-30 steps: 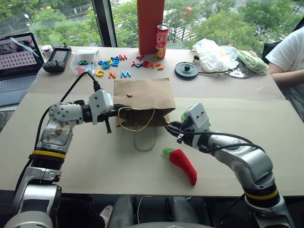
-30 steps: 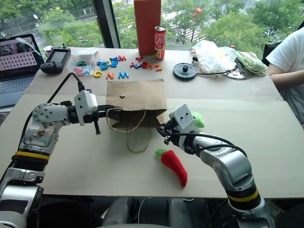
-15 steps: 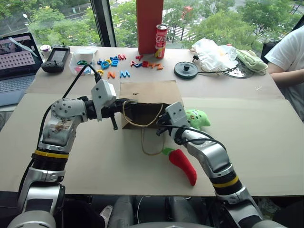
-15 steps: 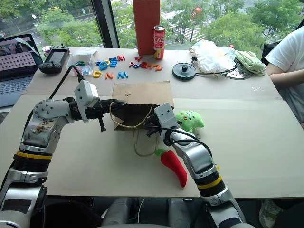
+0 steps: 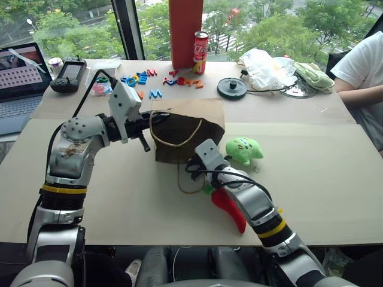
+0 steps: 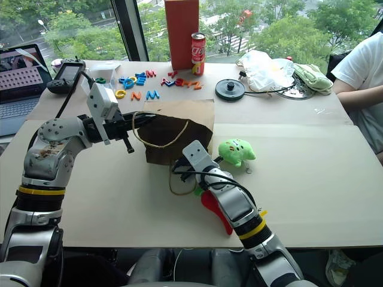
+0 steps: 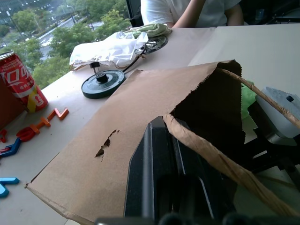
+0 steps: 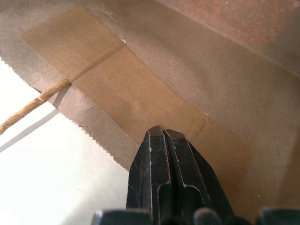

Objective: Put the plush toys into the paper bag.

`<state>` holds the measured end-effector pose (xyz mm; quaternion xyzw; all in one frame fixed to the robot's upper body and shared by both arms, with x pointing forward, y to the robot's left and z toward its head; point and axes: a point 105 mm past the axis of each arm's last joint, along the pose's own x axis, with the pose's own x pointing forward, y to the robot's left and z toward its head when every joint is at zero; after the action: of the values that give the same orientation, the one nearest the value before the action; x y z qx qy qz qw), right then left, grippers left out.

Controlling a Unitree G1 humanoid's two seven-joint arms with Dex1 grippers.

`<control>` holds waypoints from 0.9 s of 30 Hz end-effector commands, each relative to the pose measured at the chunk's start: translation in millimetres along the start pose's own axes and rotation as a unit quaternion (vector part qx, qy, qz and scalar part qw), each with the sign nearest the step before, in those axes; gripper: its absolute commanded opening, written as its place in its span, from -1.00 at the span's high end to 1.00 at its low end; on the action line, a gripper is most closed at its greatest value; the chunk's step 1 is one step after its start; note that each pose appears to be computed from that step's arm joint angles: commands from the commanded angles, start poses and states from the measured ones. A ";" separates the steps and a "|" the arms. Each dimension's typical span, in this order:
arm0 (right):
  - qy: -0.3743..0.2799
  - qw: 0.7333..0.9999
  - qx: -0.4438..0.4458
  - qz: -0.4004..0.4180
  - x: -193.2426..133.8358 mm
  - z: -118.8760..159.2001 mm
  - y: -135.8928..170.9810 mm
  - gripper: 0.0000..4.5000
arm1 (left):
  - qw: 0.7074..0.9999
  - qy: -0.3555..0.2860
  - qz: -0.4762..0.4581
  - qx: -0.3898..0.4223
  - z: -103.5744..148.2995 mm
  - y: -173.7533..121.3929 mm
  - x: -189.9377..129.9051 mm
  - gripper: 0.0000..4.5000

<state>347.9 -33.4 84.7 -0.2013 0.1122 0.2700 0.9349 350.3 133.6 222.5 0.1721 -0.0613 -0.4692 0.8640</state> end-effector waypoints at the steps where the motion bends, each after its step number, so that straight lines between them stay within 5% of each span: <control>1: 0.013 1.000 -0.006 0.007 0.5 -7.1 -0.7 0.98 | 0.999 -0.037 0.015 0.019 25.4 6.1 -1.8 1.00; 16: -0.073 0.993 0.093 0.015 -45.1 31.7 -35.9 0.98 | 0.998 0.037 0.059 0.009 -18.2 18.7 0.5 1.00; 25: -0.095 0.988 0.114 -0.041 -74.9 46.7 -80.5 0.98 | 0.997 -0.001 0.074 0.004 -5.5 23.9 7.3 1.00; 27: -0.068 0.987 0.124 -0.078 -74.9 36.3 -95.6 0.73 | 0.997 -0.015 0.074 -0.007 1.3 23.7 9.9 1.00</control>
<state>338.5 -113.1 161.3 -0.0708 0.0743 0.2239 0.9692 375.9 140.3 207.5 0.1616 -0.0459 -0.4094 0.8967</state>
